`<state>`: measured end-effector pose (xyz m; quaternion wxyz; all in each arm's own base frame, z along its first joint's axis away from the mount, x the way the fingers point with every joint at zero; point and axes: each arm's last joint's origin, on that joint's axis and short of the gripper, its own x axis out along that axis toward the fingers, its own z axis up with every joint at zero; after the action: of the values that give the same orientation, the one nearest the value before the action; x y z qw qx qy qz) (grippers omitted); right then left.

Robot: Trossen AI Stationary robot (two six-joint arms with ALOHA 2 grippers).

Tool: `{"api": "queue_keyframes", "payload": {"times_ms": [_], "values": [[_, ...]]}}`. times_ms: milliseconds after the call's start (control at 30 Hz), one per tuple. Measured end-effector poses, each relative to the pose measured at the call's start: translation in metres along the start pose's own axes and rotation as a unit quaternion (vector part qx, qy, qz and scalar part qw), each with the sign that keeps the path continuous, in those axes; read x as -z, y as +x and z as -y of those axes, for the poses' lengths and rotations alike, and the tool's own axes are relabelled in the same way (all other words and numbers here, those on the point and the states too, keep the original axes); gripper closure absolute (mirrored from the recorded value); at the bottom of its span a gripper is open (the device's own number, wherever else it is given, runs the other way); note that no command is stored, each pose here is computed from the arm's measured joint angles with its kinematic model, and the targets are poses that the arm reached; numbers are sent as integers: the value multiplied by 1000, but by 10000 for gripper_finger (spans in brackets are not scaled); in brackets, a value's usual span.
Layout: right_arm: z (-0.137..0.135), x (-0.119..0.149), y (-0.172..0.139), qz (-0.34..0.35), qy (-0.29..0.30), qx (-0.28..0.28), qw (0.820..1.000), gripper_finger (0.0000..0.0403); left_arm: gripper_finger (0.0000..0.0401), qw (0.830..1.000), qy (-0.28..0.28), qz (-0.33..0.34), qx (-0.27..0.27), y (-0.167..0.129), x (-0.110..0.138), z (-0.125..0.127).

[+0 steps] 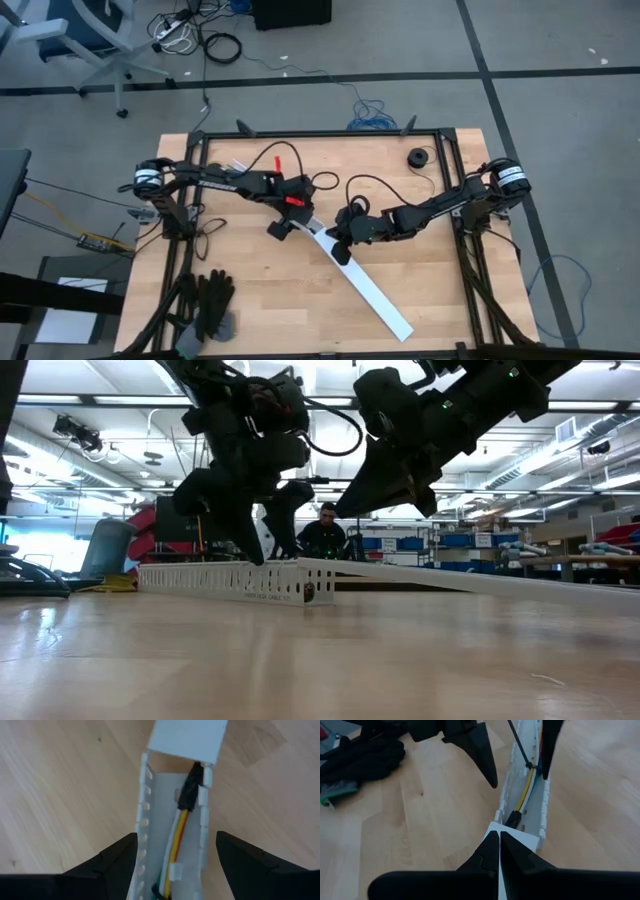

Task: Ziptie cables
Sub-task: Close the white cable duct

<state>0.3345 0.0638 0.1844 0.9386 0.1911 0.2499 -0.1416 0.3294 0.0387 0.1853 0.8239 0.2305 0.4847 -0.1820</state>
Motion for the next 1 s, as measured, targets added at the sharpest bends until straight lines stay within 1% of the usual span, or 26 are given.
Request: {"api": "queue_keyframes", "payload": {"times_ms": [167,333,433,700,1000], "values": [[0,0,0,-1,-1,-1,1000,403,154,1000,2,3,-1,3,-7,-6],[0,1,0,-5,-5,-3,1000,403,154,1000,11,12,7,1,-14,-4],[0,1,0,-5,-6,-3,1000,403,157,1000,22,13,11,2,-16,-1],[0,0,0,-4,-8,-4,1000,403,167,999,28,18,14,2,-19,2],[0,0,0,-3,-8,-4,1000,403,168,999,31,34,1,5,-22,-1]]}}
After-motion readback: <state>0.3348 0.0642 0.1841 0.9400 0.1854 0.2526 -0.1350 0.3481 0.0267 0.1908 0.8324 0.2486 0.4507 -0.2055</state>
